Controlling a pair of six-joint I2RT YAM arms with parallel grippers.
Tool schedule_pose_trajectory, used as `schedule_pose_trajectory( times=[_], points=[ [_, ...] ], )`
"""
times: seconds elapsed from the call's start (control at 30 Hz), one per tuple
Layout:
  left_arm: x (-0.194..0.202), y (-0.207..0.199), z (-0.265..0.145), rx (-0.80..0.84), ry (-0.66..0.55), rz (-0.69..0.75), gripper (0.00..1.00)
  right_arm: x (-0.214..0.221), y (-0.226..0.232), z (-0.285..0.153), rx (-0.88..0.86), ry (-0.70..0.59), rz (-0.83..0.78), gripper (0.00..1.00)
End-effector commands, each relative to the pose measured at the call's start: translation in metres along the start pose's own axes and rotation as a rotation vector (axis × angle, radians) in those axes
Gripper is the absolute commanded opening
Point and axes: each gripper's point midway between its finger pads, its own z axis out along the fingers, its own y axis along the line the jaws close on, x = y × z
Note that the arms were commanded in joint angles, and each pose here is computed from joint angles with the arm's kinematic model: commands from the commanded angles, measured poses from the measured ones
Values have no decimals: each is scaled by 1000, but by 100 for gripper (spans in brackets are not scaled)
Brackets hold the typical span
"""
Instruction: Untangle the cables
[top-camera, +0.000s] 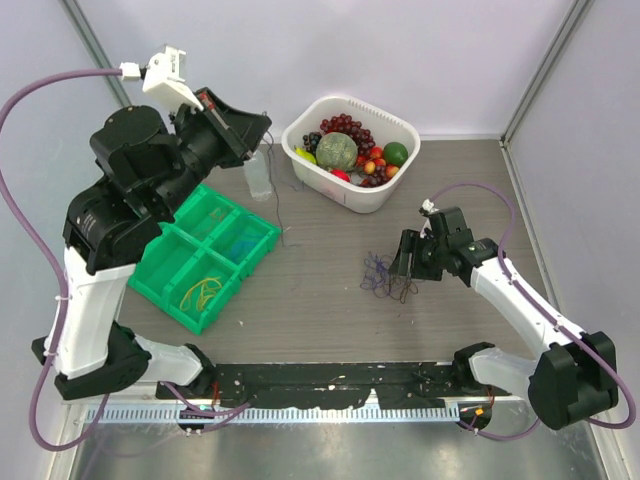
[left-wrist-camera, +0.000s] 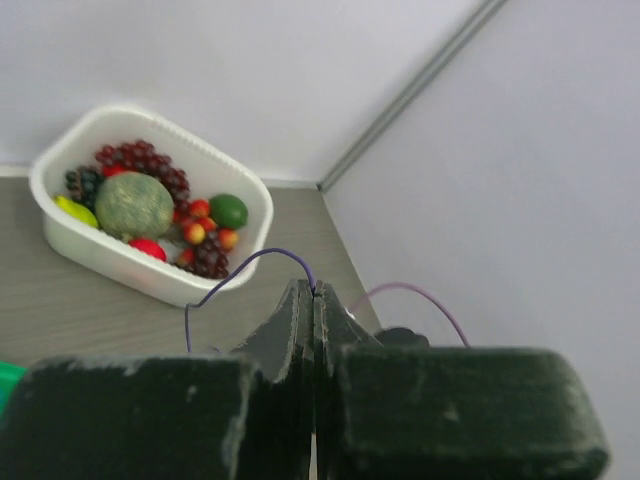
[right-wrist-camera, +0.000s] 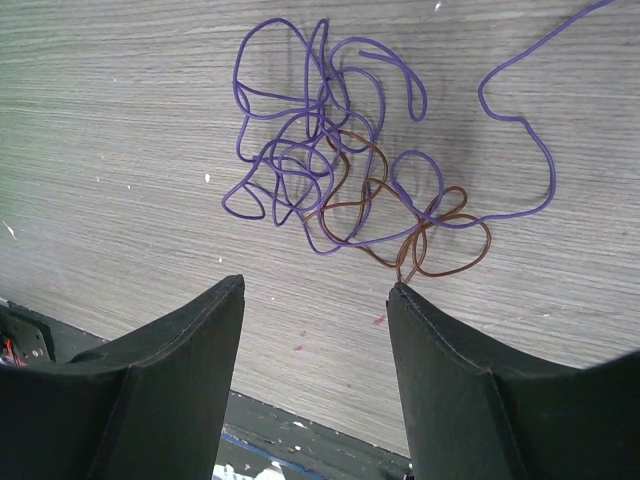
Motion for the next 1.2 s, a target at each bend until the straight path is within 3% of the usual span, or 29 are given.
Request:
schedule_pose_trajectory(
  times=[0.0, 0.37, 0.6, 0.87, 1.17],
  points=[
    [-29, 29, -3, -151, -77, 196, 0, -9, 4, -2, -11, -28, -19, 64],
    [-116, 83, -20, -439, -365, 361, 0, -7, 2, 0, -4, -21, -15, 64],
    [-149, 124, -30, -623, -445, 416, 0, -5, 1, 4, 0, -6, -15, 64],
    [-146, 180, -50, -850, -446, 420, 0, -3, -1, 9, 6, 14, -13, 64],
    [-115, 229, -65, -958, -360, 424, 0, -2, -3, 13, 14, 27, -10, 64]
  ],
)
